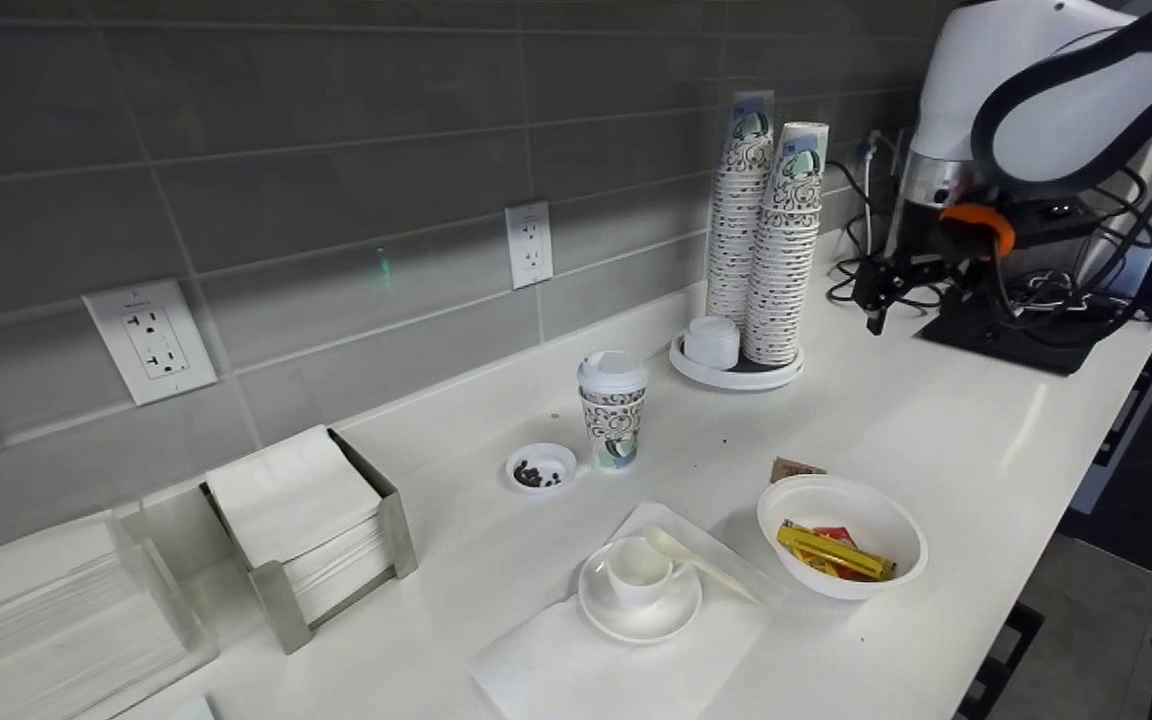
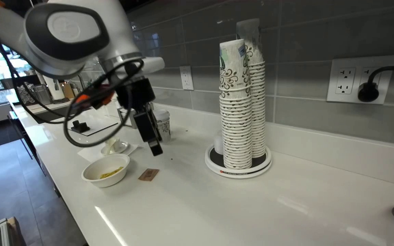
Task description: Take the brown packet out of the bowl
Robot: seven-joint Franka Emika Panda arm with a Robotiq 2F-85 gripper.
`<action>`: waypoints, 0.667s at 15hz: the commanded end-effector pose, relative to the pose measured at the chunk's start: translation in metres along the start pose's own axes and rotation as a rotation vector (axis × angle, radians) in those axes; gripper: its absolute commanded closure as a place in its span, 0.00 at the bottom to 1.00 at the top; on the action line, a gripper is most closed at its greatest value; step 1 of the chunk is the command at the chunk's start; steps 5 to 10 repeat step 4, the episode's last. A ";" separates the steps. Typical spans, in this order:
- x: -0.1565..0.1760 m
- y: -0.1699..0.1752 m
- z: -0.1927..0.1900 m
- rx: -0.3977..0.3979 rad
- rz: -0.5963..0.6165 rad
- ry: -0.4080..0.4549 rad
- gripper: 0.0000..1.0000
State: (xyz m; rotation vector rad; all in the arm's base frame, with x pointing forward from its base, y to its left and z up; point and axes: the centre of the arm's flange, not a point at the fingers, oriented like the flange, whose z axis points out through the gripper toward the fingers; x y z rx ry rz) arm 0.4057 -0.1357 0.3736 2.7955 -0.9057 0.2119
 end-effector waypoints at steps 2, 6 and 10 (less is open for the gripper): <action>-0.012 -0.001 -0.021 -0.001 -0.019 -0.013 0.00; -0.018 0.000 -0.024 0.001 -0.023 -0.014 0.00; -0.018 0.000 -0.024 0.001 -0.023 -0.014 0.00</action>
